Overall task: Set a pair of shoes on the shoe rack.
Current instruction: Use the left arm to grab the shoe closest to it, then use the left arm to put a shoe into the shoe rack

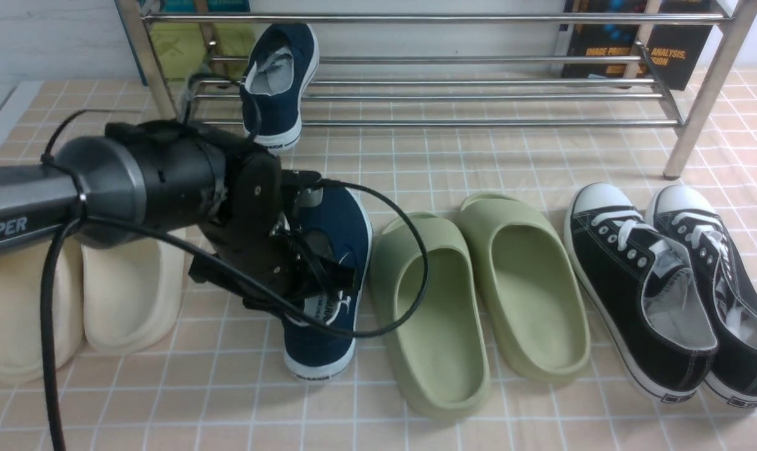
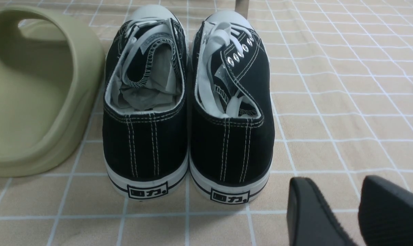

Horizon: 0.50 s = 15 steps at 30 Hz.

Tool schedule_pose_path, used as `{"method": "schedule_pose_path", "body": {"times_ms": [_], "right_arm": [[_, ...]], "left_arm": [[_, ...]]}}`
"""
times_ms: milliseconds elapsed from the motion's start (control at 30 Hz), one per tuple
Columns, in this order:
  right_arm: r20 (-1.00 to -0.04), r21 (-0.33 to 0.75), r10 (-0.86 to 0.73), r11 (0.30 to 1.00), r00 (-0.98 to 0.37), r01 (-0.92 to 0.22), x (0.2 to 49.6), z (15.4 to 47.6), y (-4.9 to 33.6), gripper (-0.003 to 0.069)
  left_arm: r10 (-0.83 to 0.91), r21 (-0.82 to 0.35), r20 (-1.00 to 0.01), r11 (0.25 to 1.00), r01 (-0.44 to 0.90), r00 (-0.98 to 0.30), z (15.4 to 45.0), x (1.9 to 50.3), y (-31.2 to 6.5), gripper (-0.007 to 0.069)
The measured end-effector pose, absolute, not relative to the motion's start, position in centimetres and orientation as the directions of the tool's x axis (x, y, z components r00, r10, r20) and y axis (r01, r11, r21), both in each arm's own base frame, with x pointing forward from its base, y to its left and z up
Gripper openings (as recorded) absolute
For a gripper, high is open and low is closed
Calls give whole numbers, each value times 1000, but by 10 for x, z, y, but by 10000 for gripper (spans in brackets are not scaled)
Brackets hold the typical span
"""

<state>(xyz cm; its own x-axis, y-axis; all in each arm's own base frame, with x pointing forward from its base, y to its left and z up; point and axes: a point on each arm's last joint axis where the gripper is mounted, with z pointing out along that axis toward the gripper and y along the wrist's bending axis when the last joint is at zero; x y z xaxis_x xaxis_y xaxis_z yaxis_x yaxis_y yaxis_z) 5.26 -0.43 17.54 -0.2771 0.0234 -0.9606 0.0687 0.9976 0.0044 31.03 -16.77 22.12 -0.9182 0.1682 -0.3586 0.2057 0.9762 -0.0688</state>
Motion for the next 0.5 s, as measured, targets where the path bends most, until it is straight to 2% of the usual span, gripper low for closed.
{"method": "schedule_pose_path", "body": {"times_ms": [67,133,300,400,500], "right_arm": [[-961,4,23,998,-277,69,53,175,-4,239],[-961,4,23,998,-277,69,53,175,-4,239],[-961,4,23,998,-277,69,53,175,-4,239],[-961,4,23,998,-277,69,53,175,-4,239],[-961,4,23,998,-277,69,53,175,-4,239]], "left_arm": [[174,-62,-377,975,213,-910,234,311,-167,29],[202,-27,-433,971,237,-879,267,315,-166,29],[204,-9,-537,969,247,-819,312,328,-169,29],[181,-24,-555,972,233,-812,320,340,-171,29],[122,-74,-531,979,189,-838,310,361,-170,29]]}}
